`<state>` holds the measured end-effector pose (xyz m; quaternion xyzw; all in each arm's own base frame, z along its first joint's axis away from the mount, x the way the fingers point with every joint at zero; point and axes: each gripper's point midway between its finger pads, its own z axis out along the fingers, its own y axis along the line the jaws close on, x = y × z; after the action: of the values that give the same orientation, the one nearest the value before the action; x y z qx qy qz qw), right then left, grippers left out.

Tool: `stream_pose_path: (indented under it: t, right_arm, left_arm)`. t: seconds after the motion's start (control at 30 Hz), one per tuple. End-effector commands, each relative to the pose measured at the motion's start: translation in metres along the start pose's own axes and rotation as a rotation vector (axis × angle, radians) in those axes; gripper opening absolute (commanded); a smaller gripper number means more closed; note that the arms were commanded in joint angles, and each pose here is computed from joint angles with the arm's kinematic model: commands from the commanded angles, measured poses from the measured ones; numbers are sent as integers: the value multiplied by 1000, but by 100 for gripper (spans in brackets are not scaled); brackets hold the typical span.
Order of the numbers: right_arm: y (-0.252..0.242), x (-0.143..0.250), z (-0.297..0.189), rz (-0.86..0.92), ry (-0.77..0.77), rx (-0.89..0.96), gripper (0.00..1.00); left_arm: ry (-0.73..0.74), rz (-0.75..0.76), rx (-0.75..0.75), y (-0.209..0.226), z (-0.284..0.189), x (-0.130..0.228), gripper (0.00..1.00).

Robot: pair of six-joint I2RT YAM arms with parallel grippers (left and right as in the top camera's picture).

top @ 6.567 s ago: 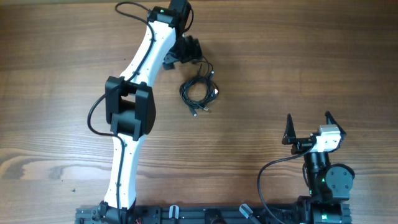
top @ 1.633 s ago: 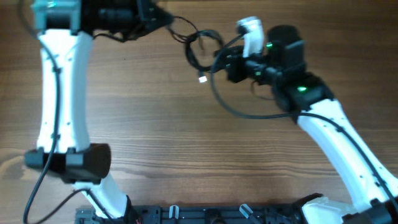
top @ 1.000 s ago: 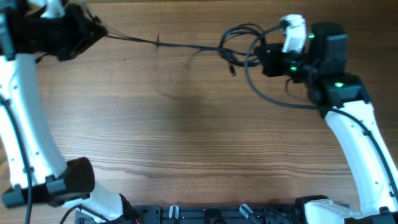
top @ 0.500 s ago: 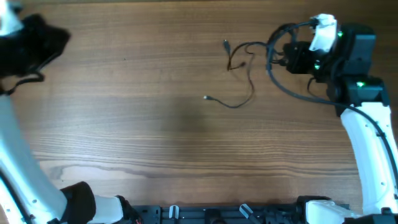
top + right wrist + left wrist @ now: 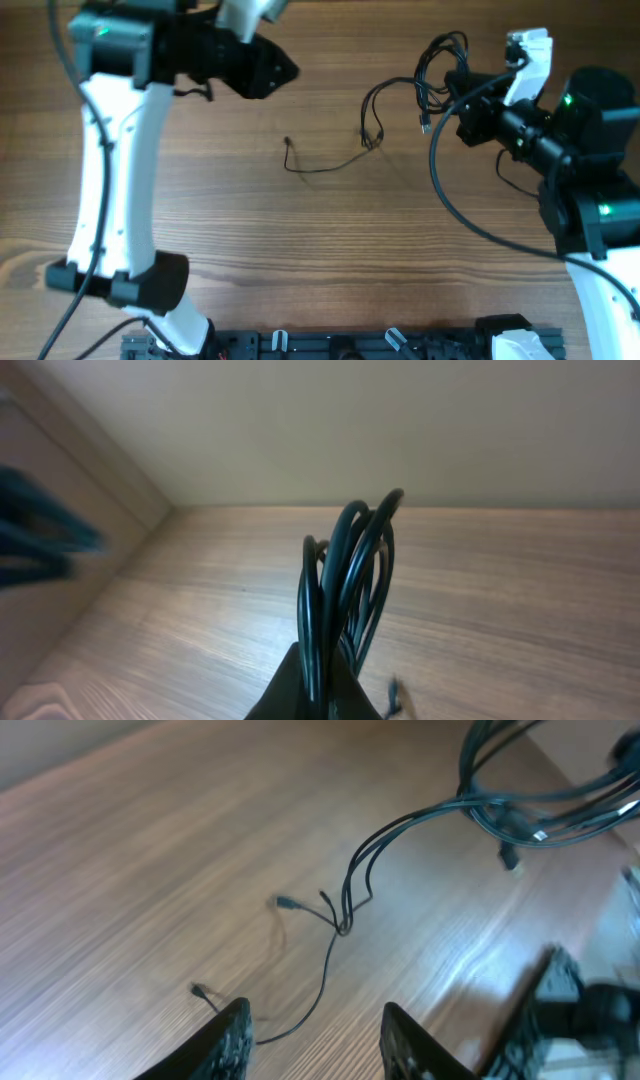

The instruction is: Untangle cables

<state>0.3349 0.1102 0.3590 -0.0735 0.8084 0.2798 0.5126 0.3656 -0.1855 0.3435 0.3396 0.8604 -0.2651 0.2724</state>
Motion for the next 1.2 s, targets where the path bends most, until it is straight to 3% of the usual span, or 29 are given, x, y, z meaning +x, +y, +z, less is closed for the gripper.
stream_pose_path:
  t: [0.0, 0.1, 0.3, 0.47, 0.87, 1.17]
  right_arm:
    - [26, -7, -14, 0, -17, -108, 4]
    - [38, -1, -15, 7, 13, -179, 5]
    - [41, 1, -16, 40, 25, -194, 4]
    - [50, -2, -18, 49, 23, -247, 4]
    - [65, -12, -27, 36, -14, -311, 4]
    - [76, -15, -31, 53, -14, -377, 4]
  left_arm:
    - [-11, 188, 225, -32, 34, -6, 49]
    - [1, 253, 306, -47, 54, -5, 61]
    - [-41, 480, 499, -100, 77, -5, 59]
    - [-42, 630, 549, -130, 86, 0, 57]
    - [180, 599, 436, -94, 130, 33, 56]
    - [116, 623, 449, -97, 132, 21, 56]
